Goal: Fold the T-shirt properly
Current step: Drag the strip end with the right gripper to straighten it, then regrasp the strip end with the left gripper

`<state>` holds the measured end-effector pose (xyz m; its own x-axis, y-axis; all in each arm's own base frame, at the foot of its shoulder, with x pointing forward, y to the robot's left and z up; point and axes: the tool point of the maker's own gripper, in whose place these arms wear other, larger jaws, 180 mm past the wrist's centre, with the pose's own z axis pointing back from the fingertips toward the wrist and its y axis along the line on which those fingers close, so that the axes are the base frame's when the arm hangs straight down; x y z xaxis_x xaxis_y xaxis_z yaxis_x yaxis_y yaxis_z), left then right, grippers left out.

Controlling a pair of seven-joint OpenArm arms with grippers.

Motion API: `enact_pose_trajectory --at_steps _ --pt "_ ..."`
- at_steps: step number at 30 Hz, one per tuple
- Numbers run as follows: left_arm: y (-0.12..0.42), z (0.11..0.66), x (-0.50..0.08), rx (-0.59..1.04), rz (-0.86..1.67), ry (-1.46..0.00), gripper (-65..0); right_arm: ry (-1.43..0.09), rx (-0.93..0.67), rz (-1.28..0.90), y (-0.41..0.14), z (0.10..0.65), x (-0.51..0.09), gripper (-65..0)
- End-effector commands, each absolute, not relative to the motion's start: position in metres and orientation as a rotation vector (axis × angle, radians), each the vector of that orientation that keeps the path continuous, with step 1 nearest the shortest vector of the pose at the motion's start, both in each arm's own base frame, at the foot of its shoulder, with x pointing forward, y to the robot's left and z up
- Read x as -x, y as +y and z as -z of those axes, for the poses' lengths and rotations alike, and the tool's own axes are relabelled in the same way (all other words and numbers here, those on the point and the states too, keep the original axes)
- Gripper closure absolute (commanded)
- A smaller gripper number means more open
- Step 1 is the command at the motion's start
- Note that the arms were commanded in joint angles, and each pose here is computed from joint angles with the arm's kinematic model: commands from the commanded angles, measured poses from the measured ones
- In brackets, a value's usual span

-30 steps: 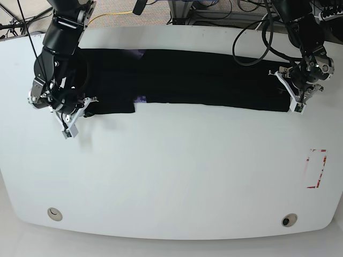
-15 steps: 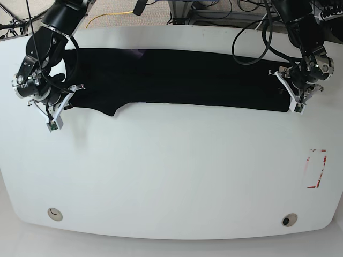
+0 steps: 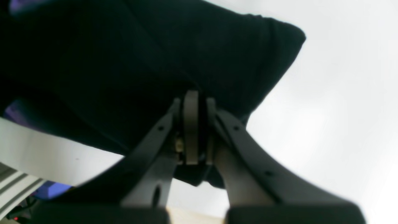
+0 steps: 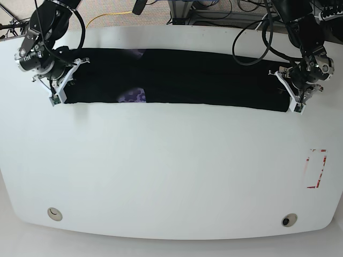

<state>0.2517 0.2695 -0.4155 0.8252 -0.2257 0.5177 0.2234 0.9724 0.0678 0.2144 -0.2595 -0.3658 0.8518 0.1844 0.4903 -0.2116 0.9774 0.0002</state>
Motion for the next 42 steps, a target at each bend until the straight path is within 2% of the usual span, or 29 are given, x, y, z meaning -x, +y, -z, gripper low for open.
enact_pose_trajectory --at_steps 1,4,5,7,9,12,17,21,25,28,35,37,40,42 --pt "0.278 0.423 -0.238 -0.042 0.25 -0.473 -25.0 -0.534 -0.002 -0.194 -0.276 0.355 -0.217 -7.8" --pt "0.279 0.423 -0.238 -0.043 0.25 -0.473 -25.0 -0.555 0.008 -0.187 -0.281 0.351 -0.22 -28.1" --pt "0.279 0.423 -0.238 -0.043 0.25 -0.473 -25.0 -0.56 0.009 -0.186 -0.281 0.351 -0.22 -32.3" --pt "0.279 0.422 -0.24 -0.043 0.25 -0.476 -25.0 -0.571 0.032 -0.186 -0.285 0.35 -0.222 -45.2" --pt "0.279 0.422 -0.24 -0.044 0.251 -0.477 -25.0 -0.582 0.04 -0.187 -0.286 0.349 -0.223 -49.8" --pt "0.278 0.421 -0.241 -0.042 0.249 -0.48 -25.0 -0.603 0.019 -0.187 -0.281 0.347 -0.225 -46.6" --pt "0.276 0.419 -0.243 -0.04 0.252 -0.49 -25.1 -0.642 -0.103 -0.196 -0.257 0.343 -0.227 -36.9" --pt "0.277 0.419 -0.244 -0.042 0.252 -0.491 -25.3 -0.673 -0.21 -0.185 -0.235 0.344 -0.226 -26.6" --pt "0.277 0.418 -0.244 -0.041 0.252 -0.493 -25.3 -0.637 -0.228 -0.212 -0.219 0.354 -0.224 -14.6" --pt "0.276 0.419 -0.244 -0.037 0.25 -0.49 -25.3 -0.595 -0.219 -0.249 -0.209 0.365 -0.22 -9.7" --pt "0.275 0.413 -0.256 -0.036 0.248 -0.52 -25.7 -0.515 -0.189 -0.273 -0.196 0.399 -0.215 -9.5" --pt "0.274 0.407 -0.264 -0.036 0.248 -0.543 -29.9 -0.514 -0.206 -0.256 -0.195 0.408 -0.215 -9.5" --pt "0.271 0.401 -0.269 -0.003 0.235 -0.551 -40.8 -0.504 -0.224 -0.234 -0.197 0.418 -0.212 -9.5" --pt "0.267 0.394 -0.277 0.031 0.227 -0.578 -43.3 -0.485 -0.232 -0.222 -0.2 0.426 -0.209 -9.5"
